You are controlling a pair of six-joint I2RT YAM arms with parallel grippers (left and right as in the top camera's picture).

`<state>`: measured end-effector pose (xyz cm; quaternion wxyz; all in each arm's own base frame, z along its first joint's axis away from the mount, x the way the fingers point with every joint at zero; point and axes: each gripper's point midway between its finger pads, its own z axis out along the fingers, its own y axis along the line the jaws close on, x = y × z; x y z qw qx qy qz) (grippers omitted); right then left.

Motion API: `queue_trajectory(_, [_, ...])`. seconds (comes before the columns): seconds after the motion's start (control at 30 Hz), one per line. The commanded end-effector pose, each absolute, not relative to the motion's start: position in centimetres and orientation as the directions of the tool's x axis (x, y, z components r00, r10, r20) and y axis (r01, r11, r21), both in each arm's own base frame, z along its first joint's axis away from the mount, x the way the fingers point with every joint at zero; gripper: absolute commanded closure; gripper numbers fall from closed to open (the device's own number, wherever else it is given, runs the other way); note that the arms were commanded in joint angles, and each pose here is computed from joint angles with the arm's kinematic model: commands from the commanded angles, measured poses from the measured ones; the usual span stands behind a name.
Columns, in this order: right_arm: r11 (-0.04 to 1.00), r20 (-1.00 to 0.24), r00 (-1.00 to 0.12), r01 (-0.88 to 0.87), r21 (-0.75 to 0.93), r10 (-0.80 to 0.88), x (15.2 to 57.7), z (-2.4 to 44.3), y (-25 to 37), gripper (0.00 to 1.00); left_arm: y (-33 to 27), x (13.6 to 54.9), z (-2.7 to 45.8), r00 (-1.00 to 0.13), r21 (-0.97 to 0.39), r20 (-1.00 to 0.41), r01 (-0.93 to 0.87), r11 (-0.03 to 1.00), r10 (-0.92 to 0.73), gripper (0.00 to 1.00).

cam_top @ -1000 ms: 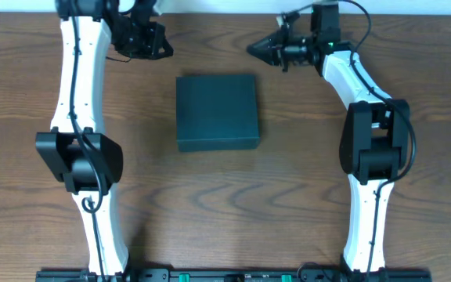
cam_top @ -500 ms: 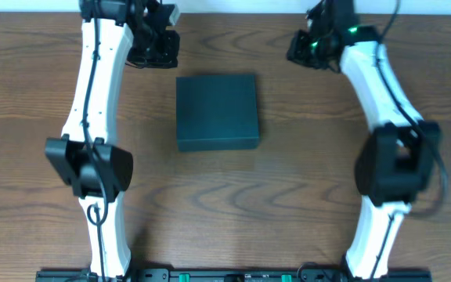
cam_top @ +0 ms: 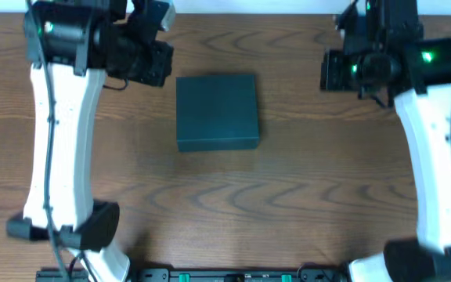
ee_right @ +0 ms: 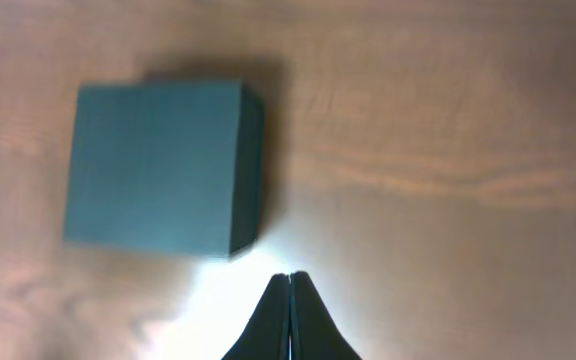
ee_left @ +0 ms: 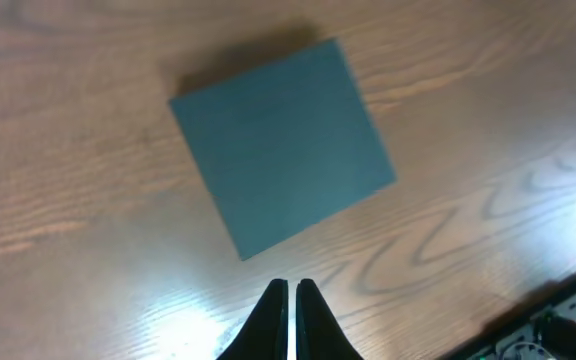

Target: Pack container

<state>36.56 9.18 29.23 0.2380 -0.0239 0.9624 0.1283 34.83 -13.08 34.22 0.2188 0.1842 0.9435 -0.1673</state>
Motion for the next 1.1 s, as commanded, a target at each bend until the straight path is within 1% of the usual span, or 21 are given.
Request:
queue_trajectory(0.0, [0.974, -0.495, -0.868, -0.143, 0.176, -0.038, 32.6, 30.8, 9.2, 0.98, -12.7, 29.3, 36.4, -0.809, -0.200, -0.487, 0.470, 0.860, 0.329, 0.94])
queue_trajectory(0.1, [0.976, -0.528, -0.849, -0.143, 0.165, -0.035, 28.3, 31.5, 9.1, 0.98, -11.6, 25.0, 37.1, -0.796, -0.174, -0.503, 0.474, 0.863, 0.336, 0.94])
queue_trajectory(0.23, [0.966, -0.567, -0.824, -0.162, 0.202, -0.019, 23.1, 31.4, 9.1, 0.99, -10.2, 19.8, 36.3, -0.784, -0.169, -0.525, 0.478, 0.862, 0.332, 0.94])
queue_trajectory(0.37, [0.954, -0.566, -0.824, -0.151, 0.261, 0.024, 18.0, 29.2, 8.4, 0.98, -8.8, 15.0, 33.9, -0.757, -0.168, -0.583, 0.467, 0.868, 0.295, 0.94])
queue_trajectory(0.47, [0.934, -0.543, -0.839, -0.164, 0.318, 0.037, 14.2, 25.9, 8.2, 0.98, -8.0, 12.0, 30.9, -0.743, -0.186, -0.625, 0.439, 0.879, 0.240, 0.94])
queue_trajectory(0.57, [0.907, -0.513, -0.857, -0.183, 0.381, 0.043, 11.3, 22.6, 8.4, 0.98, -7.4, 9.9, 27.0, -0.759, -0.226, -0.628, 0.390, 0.892, 0.173, 0.94])
queue_trajectory(0.63, [0.887, -0.503, -0.863, -0.204, 0.414, 0.036, 9.8, 20.8, 8.6, 0.98, -7.2, 9.2, 24.7, -0.776, -0.253, -0.616, 0.357, 0.899, 0.135, 0.94])
queue_trajectory(0.77, [0.872, -0.504, -0.863, -0.220, 0.438, 0.036, 8.5, 18.6, 8.7, 0.99, -7.3, 9.1, 21.6, -0.811, -0.320, -0.583, 0.276, 0.906, 0.041, 0.94])
queue_trajectory(0.8, [0.871, -0.501, -0.864, -0.211, 0.444, 0.046, 8.5, 18.3, 8.6, 0.98, -7.5, 9.4, 21.4, -0.815, -0.342, -0.579, 0.257, 0.904, 0.012, 0.91])
queue_trajectory(0.83, [0.870, -0.498, -0.865, -0.201, 0.451, 0.058, 8.5, 18.2, 8.7, 0.98, -7.5, 9.7, 21.3, -0.819, -0.358, -0.574, 0.236, 0.903, -0.013, 0.75])
queue_trajectory(0.87, [0.868, -0.493, -0.867, -0.189, 0.459, 0.072, 8.6, 18.2, 8.7, 0.90, -7.7, 10.0, 21.3, -0.821, -0.376, -0.569, 0.214, 0.902, -0.043, 0.56])
queue_trajectory(0.9, [0.867, -0.490, -0.868, -0.180, 0.465, 0.083, 8.6, 18.2, 8.7, 0.75, -7.7, 10.3, 21.4, -0.821, -0.395, -0.566, 0.192, 0.899, -0.073, 0.48])
queue_trajectory(0.93, [0.864, -0.489, -0.867, -0.172, 0.473, 0.095, 8.8, 18.3, 8.8, 0.58, -7.8, 10.6, 21.6, -0.819, -0.413, -0.565, 0.172, 0.894, -0.104, 0.48])
queue_trajectory(0.97, [0.861, -0.490, -0.865, -0.164, 0.482, 0.110, 9.0, 18.5, 8.8, 0.48, -7.9, 10.9, 21.8, -0.813, -0.425, -0.569, 0.163, 0.890, -0.123, 0.48])
queue_trajectory(1.0, [0.858, -0.491, -0.862, -0.157, 0.490, 0.123, 9.1, 18.6, 8.9, 0.24, -8.0, 11.2, 22.1, -0.805, -0.433, -0.578, 0.161, 0.887, -0.136, 0.36])
queue_trajectory(1.03, [0.855, -0.494, -0.859, -0.152, 0.496, 0.134, 9.3, 18.8, 9.0, 0.01, -8.1, 11.5, 22.5, -0.793, -0.437, -0.592, 0.167, 0.884, -0.143, 0.02])
queue_trajectory(1.07, [0.853, -0.503, -0.854, -0.157, 0.498, 0.136, 9.5, 19.0, 9.0, 0.01, -8.2, 11.9, 22.9, -0.779, -0.439, -0.610, 0.177, 0.881, -0.147, 0.05])
